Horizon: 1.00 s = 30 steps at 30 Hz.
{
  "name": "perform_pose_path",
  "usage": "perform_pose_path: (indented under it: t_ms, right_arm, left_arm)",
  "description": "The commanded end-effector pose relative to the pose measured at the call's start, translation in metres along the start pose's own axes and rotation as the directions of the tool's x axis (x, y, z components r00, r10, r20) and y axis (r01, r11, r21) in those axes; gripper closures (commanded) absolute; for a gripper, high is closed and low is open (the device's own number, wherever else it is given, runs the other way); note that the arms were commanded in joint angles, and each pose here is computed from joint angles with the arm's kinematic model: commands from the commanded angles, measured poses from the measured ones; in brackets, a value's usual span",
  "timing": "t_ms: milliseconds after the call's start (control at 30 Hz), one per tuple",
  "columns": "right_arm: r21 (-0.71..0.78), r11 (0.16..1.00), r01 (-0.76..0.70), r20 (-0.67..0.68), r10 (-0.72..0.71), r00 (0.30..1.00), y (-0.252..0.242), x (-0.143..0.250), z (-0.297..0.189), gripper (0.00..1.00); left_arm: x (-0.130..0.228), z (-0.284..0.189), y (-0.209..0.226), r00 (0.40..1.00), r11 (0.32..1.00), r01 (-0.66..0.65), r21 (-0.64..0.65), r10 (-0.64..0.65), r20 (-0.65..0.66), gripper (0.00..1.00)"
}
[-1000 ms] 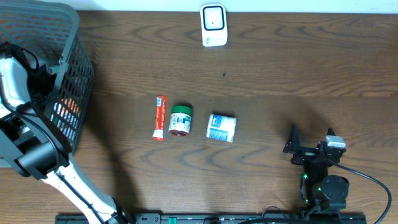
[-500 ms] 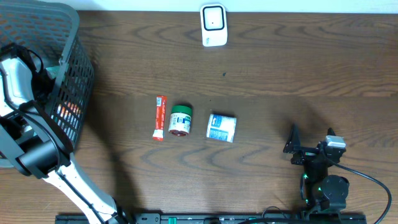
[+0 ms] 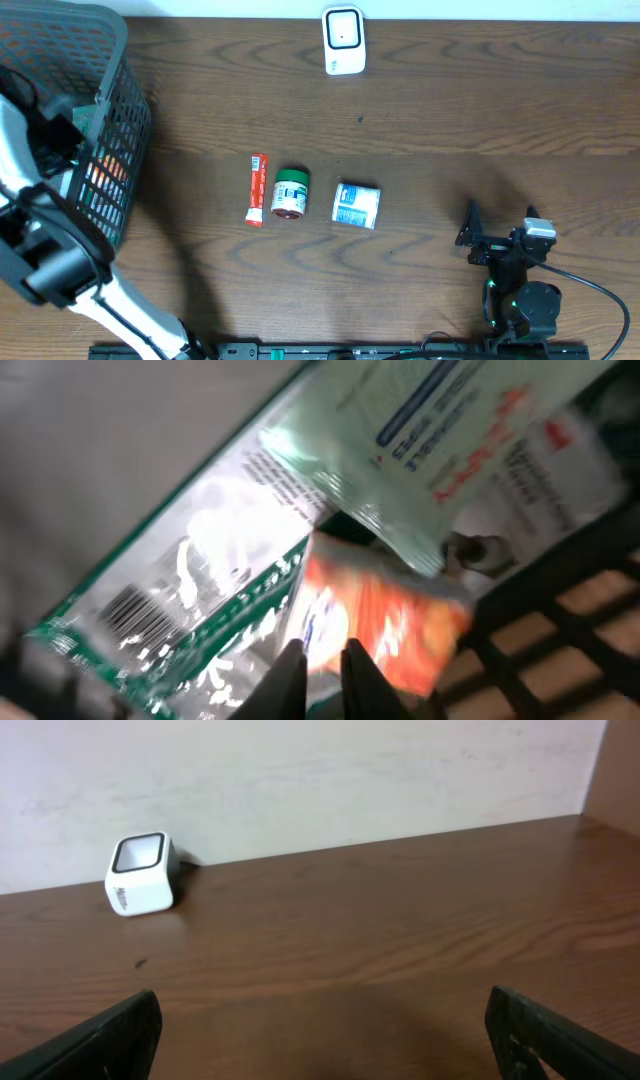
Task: Scan the item barcode
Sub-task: 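Reach into the basket and grasp the orange snack packet with left gripper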
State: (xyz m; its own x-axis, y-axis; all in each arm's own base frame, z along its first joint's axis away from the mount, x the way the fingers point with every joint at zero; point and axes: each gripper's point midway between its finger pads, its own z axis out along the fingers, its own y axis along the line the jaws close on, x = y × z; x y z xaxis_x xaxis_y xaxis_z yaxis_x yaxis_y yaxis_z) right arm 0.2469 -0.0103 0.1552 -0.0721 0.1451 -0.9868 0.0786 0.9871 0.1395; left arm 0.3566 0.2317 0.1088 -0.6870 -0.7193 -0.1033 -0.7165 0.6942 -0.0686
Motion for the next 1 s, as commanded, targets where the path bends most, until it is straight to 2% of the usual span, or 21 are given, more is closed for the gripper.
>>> perform_pose_path:
  t_ms: [0, 67, 100, 133, 200, 267, 333, 367, 500, 767, 967]
  right_arm:
    - [-0.001, 1.0, 0.015, -0.004, -0.015, 1.0, 0.001, 0.001, 0.0, 0.01]
    - [-0.001, 1.0, 0.015, -0.004, -0.015, 1.0, 0.001, 0.001, 0.0, 0.01]
    - [-0.001, 1.0, 0.015, -0.004, -0.015, 1.0, 0.001, 0.001, 0.0, 0.01]
    - [-0.001, 1.0, 0.015, -0.004, -0.015, 1.0, 0.001, 0.001, 0.0, 0.01]
    - [-0.001, 1.0, 0.015, -0.004, -0.015, 1.0, 0.001, 0.001, 0.0, 0.01]
    - [-0.001, 1.0, 0.015, -0.004, -0.015, 1.0, 0.001, 0.001, 0.0, 0.01]
    - [-0.001, 1.0, 0.015, -0.004, -0.015, 1.0, 0.001, 0.001, 0.0, 0.01]
    - [-0.001, 1.0, 0.015, -0.004, -0.015, 1.0, 0.0, 0.001, 0.0, 0.01]
    - [-0.001, 1.0, 0.015, -0.004, -0.015, 1.0, 0.0, 0.001, 0.0, 0.01]
    - [-0.001, 1.0, 0.015, -0.004, -0.015, 1.0, 0.001, 0.001, 0.0, 0.01]
    - [-0.001, 1.0, 0.015, -0.004, -0.015, 1.0, 0.001, 0.001, 0.0, 0.01]
  left_arm:
    - [-0.01, -0.045, -0.002, 0.993, 1.0, 0.012, 0.019, -0.014, 0.119, 0.92]
    - [-0.01, -0.053, -0.003, 0.99, 1.0, 0.019, 0.025, -0.022, 0.14, 0.92]
    - [-0.01, -0.055, -0.003, 0.989, 1.0, 0.018, 0.026, -0.022, 0.145, 0.87]
    - [-0.01, -0.055, -0.003, 0.989, 1.0, 0.018, 0.026, -0.022, 0.145, 0.74]
    - [-0.008, -0.052, -0.002, 0.991, 1.0, 0.018, 0.023, -0.021, 0.134, 0.64]
    - [-0.003, -0.046, -0.001, 0.993, 1.0, 0.02, 0.019, -0.022, 0.113, 0.42]
    - [0.002, -0.039, 0.0, 0.995, 1.0, 0.021, 0.014, -0.022, 0.094, 0.28]
    - [0.004, -0.034, 0.001, 0.996, 1.0, 0.025, 0.012, -0.026, 0.086, 0.24]
    - [0.012, -0.014, 0.004, 0.998, 0.999, 0.033, 0.005, -0.033, 0.056, 0.16]
    - [0.02, 0.041, 0.008, 0.993, 0.995, 0.098, 0.013, -0.099, 0.065, 0.16]
    - [0.035, 0.074, -0.005, 0.995, 0.99, 0.089, 0.112, -0.095, 0.044, 0.16]
